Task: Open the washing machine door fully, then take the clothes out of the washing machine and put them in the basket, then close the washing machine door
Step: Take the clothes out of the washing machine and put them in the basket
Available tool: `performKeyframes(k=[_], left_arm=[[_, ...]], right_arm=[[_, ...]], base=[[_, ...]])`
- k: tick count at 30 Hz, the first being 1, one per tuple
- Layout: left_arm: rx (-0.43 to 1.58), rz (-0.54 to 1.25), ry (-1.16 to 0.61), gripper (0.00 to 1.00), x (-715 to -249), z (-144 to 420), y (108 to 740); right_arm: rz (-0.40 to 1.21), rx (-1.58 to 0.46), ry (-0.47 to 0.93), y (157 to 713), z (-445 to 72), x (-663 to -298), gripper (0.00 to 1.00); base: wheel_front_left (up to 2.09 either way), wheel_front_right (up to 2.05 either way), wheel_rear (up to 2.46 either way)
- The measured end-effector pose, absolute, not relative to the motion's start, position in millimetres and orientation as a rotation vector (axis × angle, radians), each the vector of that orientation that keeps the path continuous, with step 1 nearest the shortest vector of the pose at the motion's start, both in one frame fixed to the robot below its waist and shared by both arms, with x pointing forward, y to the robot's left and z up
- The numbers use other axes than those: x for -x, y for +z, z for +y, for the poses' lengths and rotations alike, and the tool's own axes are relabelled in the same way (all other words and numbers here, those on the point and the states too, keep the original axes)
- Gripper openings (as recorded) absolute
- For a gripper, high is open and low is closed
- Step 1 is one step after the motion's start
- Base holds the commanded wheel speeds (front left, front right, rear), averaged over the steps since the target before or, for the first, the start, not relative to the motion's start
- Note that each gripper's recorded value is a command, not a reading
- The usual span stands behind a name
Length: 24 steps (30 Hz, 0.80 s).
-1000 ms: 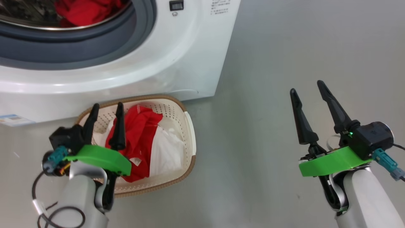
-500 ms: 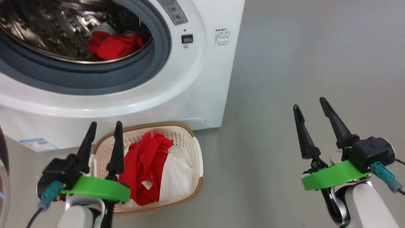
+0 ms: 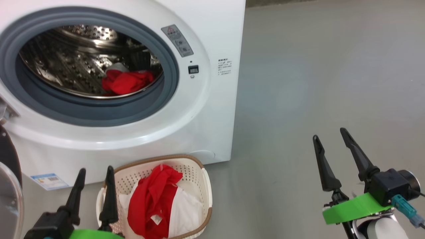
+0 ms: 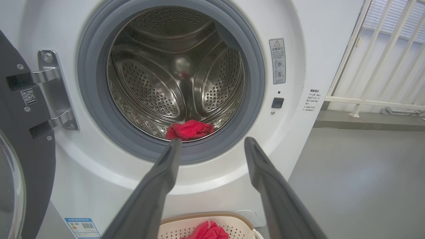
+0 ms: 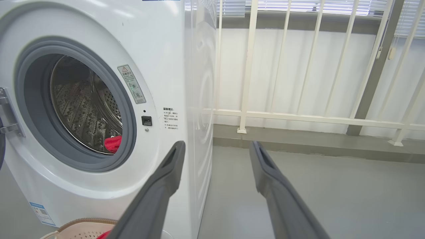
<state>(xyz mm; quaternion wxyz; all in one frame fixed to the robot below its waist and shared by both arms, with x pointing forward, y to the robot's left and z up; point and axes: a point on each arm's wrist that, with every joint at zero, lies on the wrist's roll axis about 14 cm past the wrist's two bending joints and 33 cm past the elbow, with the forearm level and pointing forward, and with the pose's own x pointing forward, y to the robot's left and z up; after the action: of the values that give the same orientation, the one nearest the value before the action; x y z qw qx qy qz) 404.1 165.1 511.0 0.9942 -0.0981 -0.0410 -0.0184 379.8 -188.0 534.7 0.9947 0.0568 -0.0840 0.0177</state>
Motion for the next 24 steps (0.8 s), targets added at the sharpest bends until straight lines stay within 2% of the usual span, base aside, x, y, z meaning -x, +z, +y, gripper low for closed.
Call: performKeyframes(k=[11,24], left_arm=[[0.177,-0.102,-0.009,1.0,-369.9,172.2,522.5],[0.165,-0.075,-0.024,1.0,-366.8,168.0,520.0]], right_arm=[[-0.188,-0.117,-0.015,539.0,-202.6,-346.2,1.0],[-0.191,-0.12,-0.032,538.9,-206.9,-337.7,1.0]], base=[[0.0,0.0,0.0],[0.0,0.0,0.0]])
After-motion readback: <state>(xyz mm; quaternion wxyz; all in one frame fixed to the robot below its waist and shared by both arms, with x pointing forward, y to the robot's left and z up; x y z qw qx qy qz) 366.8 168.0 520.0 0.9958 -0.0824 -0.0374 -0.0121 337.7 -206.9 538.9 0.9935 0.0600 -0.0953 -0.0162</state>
